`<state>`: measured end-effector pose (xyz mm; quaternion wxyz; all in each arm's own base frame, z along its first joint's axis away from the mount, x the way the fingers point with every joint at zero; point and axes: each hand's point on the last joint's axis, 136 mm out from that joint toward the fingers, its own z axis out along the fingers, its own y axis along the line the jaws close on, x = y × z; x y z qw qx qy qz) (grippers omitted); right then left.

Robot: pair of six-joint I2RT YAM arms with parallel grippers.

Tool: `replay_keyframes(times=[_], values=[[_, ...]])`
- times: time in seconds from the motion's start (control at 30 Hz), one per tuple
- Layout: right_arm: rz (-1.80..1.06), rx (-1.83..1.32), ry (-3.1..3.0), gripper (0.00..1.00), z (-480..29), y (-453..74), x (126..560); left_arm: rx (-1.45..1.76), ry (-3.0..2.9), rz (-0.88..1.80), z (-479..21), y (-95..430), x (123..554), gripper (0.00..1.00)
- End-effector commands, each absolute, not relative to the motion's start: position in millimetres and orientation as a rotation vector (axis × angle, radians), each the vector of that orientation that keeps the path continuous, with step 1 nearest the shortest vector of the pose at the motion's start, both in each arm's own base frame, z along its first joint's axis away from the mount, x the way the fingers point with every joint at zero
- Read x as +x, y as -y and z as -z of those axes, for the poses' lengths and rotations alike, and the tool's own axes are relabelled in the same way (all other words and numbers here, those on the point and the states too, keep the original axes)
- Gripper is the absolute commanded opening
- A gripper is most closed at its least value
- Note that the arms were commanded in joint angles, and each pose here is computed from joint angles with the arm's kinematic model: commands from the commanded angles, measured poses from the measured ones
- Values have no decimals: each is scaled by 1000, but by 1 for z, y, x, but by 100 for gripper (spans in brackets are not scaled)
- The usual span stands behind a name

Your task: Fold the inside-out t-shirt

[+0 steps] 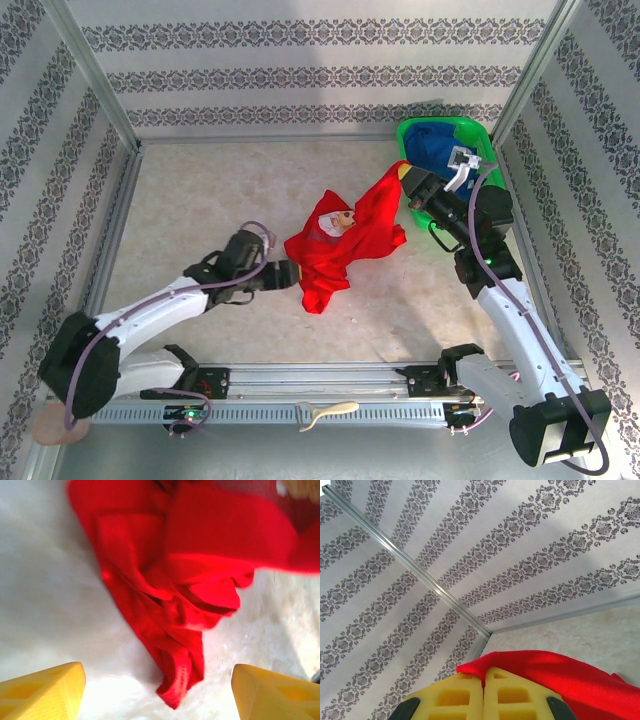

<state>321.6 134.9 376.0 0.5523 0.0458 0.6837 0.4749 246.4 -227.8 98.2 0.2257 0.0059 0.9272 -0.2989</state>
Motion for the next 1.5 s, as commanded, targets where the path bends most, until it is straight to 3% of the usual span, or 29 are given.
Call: replay_keyframes(times=[0.0,0.13,0.37,0.87,1.17,1.47], values=[[-1097,115,-1580,0,-381,-128,323,31,-2506,811,-102,261,257,77],[-1100,114,-1580,0,-382,-129,323,-11,-2518,782,-90,293,256,76],[-1107,112,-1581,0,-382,-130,322,-420,-2411,760,-81,291,280,74],[-1104,113,-1581,0,-379,-130,323,-536,-2394,722,-76,303,290,40],[-1108,109,-1576,0,-381,-132,324,-533,-2415,678,-63,317,275,47],[-1104,114,-1575,0,-381,-131,324,-563,-2427,649,-57,314,274,48]])
